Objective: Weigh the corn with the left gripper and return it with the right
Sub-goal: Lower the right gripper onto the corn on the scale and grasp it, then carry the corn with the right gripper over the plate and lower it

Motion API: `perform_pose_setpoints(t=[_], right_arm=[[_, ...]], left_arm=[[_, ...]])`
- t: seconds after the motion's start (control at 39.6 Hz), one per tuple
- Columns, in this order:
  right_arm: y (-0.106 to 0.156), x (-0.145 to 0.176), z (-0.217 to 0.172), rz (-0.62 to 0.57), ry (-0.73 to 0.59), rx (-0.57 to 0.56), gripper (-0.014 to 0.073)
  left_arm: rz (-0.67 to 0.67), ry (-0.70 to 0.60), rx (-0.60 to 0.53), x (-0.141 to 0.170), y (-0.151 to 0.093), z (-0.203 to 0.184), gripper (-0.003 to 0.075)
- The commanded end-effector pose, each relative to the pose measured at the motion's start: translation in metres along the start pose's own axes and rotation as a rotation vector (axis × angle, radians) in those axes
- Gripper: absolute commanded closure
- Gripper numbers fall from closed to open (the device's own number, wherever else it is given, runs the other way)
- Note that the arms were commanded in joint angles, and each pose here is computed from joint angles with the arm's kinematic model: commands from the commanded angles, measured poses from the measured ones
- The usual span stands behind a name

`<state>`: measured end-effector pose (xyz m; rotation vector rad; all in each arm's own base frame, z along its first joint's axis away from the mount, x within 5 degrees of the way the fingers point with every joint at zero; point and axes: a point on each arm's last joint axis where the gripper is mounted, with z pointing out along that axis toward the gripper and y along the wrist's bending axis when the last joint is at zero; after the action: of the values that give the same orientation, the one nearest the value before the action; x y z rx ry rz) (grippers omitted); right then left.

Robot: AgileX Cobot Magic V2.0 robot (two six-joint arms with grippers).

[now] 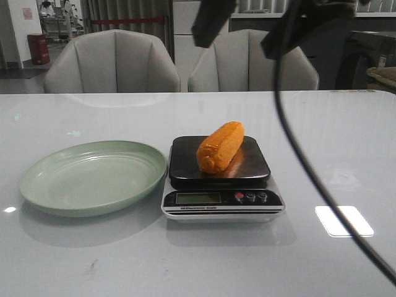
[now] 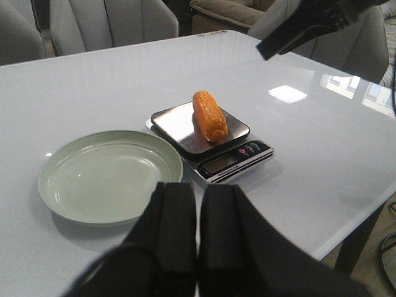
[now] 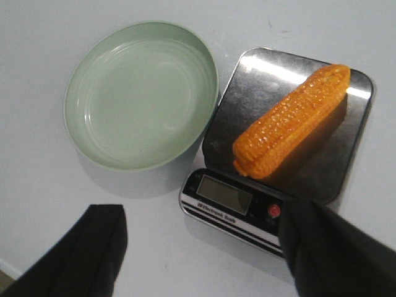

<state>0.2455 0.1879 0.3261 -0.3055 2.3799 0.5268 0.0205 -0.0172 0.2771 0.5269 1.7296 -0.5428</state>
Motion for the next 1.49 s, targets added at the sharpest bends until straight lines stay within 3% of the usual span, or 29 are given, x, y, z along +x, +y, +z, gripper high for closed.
perform_pose_setpoints(t=[0.0, 0.1, 0.3, 0.73, 0.83, 0.96, 1.03, 1.24, 1.46], right_arm=[[0.011, -0.028, 0.013, 0.081, -0.04, -0.004, -0.001], [0.014, -0.042, 0.036, 0.155, -0.002, 0.044, -0.001], [0.005, -0.054, 0.08, 0.299, 0.078, 0.25, -0.001], [-0.014, -0.045, 0.137, 0.438, 0.19, 0.372, -0.0008], [-0.02, -0.041, 0.145, 0.448, 0.217, 0.393, 0.007], [-0.019, -0.041, 0.148, 0.449, 0.205, 0.378, 0.0269], [-0.017, -0.044, 0.148, 0.444, 0.191, 0.361, 0.034], [0.025, -0.055, 0.14, 0.289, 0.174, 0.2, 0.0345], [0.072, -0.047, 0.147, 0.227, 0.107, 0.013, 0.0345]], left_arm=[[0.0, -0.081, 0.007, -0.013, -0.001, -0.002, 0.0607], [0.0, -0.081, 0.007, -0.013, -0.001, -0.002, 0.0607], [0.0, -0.081, 0.007, -0.013, -0.001, -0.002, 0.0607], [0.001, -0.086, 0.008, -0.013, -0.001, -0.003, 0.0607], [0.001, -0.097, 0.009, -0.013, -0.001, -0.005, 0.0607], [0.001, -0.114, 0.01, -0.013, -0.001, -0.008, 0.0607], [0.001, -0.117, 0.01, -0.013, -0.001, -0.008, 0.0607], [0.001, -0.119, 0.01, -0.013, -0.001, -0.008, 0.0607], [0.001, -0.119, 0.01, -0.013, -0.001, -0.008, 0.0607]])
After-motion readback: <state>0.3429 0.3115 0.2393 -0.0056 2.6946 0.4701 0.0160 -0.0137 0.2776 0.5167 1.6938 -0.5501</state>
